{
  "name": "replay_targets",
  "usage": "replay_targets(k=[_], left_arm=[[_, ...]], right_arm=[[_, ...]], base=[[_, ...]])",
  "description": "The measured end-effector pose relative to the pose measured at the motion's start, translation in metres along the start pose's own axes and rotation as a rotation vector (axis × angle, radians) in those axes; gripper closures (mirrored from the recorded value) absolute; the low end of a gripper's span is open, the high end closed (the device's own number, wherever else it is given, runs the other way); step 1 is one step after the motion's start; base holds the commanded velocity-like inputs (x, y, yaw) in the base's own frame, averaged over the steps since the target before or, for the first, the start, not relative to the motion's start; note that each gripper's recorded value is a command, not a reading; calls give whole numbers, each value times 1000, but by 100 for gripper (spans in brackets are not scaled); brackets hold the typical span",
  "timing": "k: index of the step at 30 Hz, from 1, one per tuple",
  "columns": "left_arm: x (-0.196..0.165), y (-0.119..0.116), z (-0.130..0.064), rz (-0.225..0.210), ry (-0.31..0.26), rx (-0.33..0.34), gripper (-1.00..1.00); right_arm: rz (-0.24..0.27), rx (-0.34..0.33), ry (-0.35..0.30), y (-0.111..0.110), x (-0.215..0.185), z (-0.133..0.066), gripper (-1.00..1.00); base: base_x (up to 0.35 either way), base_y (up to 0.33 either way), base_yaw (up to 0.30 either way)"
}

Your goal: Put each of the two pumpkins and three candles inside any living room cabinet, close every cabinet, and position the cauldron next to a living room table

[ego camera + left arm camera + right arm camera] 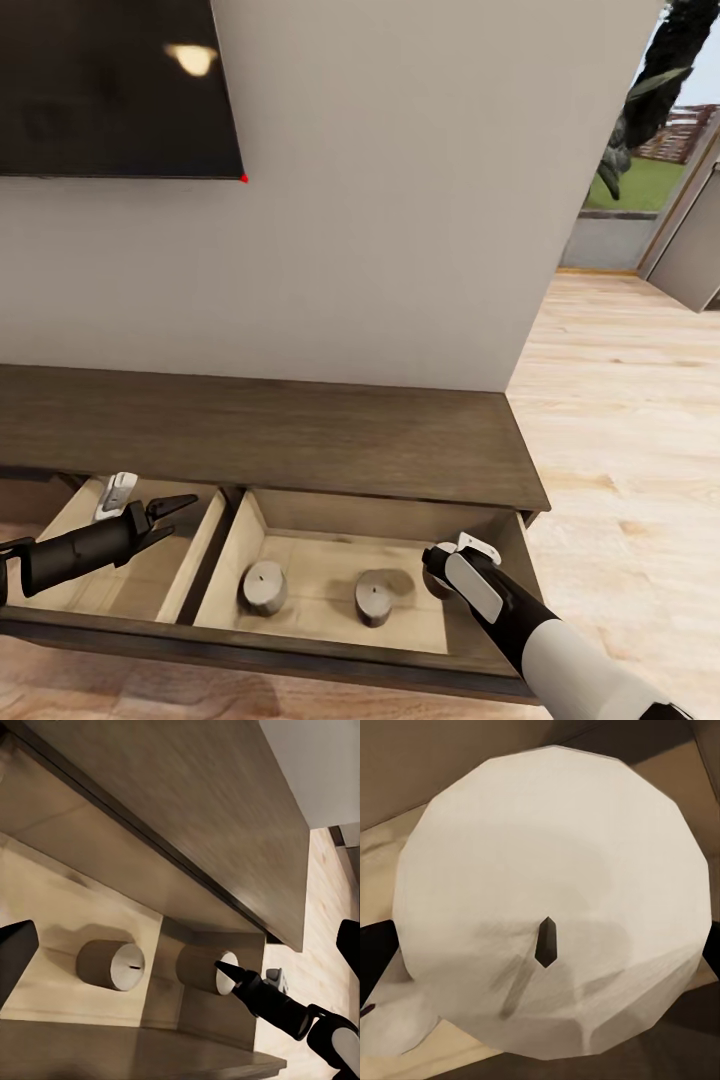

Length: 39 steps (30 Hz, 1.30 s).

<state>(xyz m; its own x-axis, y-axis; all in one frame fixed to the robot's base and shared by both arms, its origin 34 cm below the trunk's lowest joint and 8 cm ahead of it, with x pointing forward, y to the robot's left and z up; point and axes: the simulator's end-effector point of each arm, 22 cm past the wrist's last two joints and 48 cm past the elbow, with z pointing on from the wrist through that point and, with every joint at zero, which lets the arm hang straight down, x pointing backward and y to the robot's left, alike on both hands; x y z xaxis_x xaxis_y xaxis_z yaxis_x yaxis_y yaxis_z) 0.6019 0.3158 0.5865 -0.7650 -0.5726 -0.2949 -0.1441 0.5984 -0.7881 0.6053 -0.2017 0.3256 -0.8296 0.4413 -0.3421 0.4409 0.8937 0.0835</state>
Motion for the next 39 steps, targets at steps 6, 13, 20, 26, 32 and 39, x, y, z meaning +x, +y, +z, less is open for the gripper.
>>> replay_targets(k=[6,13,20,26,32,39], left_arm=[[5,9,4,0,-1,0,-100],[12,21,10,-1,-1,1,-100],[20,34,16,0,-1,1,-100],[27,45,21,-1,-1,4,-100],[31,35,21,-45,6,74,-100],[37,35,19,-65,12,91,-100]], right_arm=[[3,1,2,-3,6,10,100],[3,1,2,-5,15,23,100],[3,1,2,-8,23,36,100],[3,1,2,-11,31,47,100],[2,0,1,-12,33,51,100],[1,0,1,-11,33,51,100]], base=[[0,0,0],[0,0,0],[0,0,0],[0,0,0],[0,0,0],[0,0,0]])
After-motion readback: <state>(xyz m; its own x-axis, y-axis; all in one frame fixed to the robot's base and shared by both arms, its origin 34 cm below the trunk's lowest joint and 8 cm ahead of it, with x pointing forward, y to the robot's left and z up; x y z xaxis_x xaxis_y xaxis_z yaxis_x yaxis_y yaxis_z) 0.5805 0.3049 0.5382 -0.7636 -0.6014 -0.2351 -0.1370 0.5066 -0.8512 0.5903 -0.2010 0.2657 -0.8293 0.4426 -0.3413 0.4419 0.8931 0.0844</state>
